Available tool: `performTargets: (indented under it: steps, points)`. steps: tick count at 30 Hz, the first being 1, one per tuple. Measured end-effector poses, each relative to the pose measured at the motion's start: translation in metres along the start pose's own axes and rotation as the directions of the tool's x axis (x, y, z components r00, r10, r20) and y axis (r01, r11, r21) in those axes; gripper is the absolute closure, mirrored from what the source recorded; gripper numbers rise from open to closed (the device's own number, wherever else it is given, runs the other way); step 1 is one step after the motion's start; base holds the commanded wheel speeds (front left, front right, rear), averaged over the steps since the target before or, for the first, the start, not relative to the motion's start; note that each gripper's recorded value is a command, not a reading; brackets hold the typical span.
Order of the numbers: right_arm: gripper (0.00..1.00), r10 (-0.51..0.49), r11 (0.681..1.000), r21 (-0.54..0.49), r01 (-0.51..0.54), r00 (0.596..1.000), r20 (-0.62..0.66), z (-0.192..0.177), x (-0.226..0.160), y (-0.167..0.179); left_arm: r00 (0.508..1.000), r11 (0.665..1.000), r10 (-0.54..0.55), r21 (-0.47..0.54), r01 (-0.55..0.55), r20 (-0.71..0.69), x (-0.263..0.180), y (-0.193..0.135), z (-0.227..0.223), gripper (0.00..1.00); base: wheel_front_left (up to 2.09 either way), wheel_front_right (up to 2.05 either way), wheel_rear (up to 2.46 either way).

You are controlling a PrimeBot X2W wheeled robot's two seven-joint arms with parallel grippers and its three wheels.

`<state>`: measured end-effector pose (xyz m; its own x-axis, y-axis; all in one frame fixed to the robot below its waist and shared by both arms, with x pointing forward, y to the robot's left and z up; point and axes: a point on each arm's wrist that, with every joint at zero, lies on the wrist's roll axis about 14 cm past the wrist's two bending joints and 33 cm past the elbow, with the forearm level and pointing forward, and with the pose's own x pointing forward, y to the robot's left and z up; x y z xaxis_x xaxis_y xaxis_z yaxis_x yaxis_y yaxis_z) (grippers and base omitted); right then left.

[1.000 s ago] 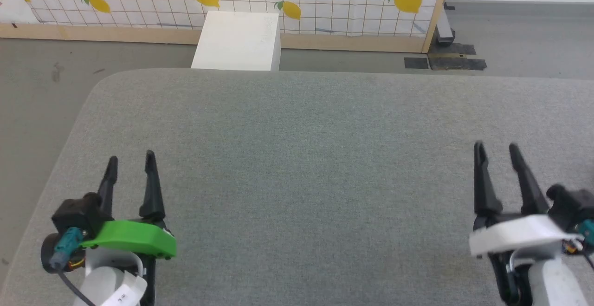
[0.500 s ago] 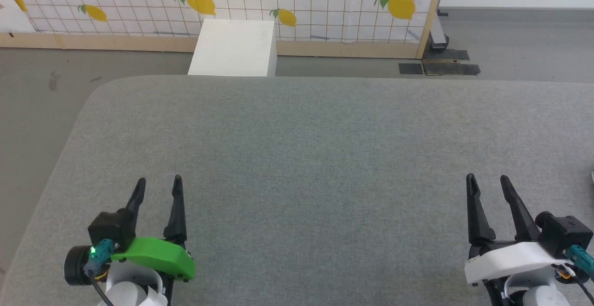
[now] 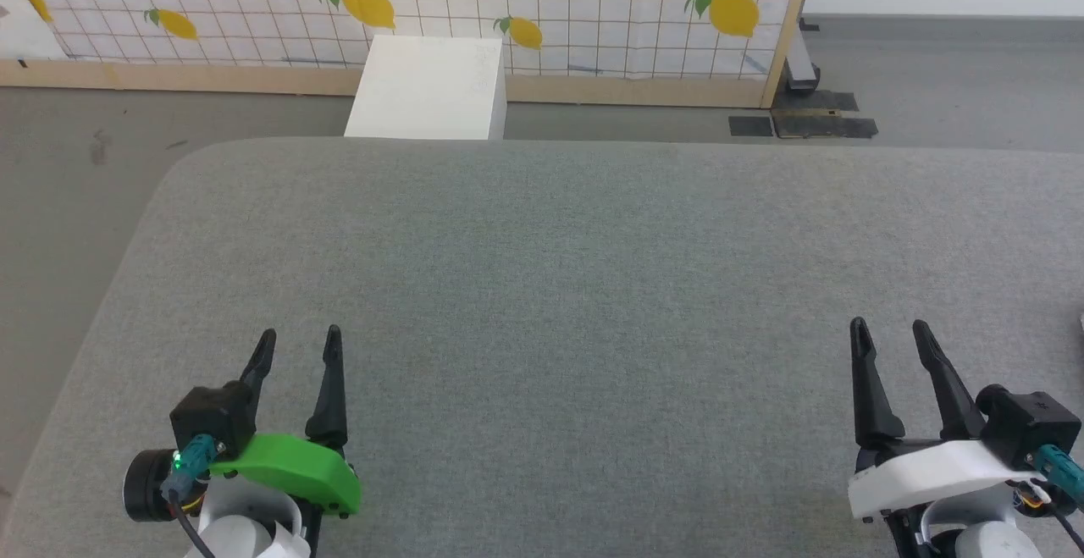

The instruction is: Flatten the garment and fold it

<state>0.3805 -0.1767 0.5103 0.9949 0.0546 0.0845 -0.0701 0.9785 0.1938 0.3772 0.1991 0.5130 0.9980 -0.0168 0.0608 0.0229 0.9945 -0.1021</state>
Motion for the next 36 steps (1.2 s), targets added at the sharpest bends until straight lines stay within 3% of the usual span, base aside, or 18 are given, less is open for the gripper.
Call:
performTargets:
  steps: [22, 23, 36]
  points:
    - [0.0, -0.003, 1.0, 0.006, 0.003, 1.0, -0.021, -0.0073, 0.0002, -0.0008, 1.0, 1.0, -0.001, -0.017, 0.001, -0.021, 0.0002, -0.0006, -0.0067, 0.0, 0.0, 0.0, 0.0]
    - [1.0, -0.003, 1.0, 0.006, 0.003, 1.0, -0.022, -0.0074, 0.0001, -0.0007, 1.0, 1.0, -0.002, -0.018, 0.001, -0.021, 0.0001, -0.0007, -0.0068, 1.0, 0.0, 0.0, 0.0]
    - [1.0, -0.002, 1.0, 0.0, 0.002, 1.0, -0.025, -0.0063, 0.0, -0.0007, 1.0, 1.0, -0.006, -0.011, 0.006, -0.018, 0.0014, -0.003, -0.0045, 1.0, 0.0, 0.0, 0.0]
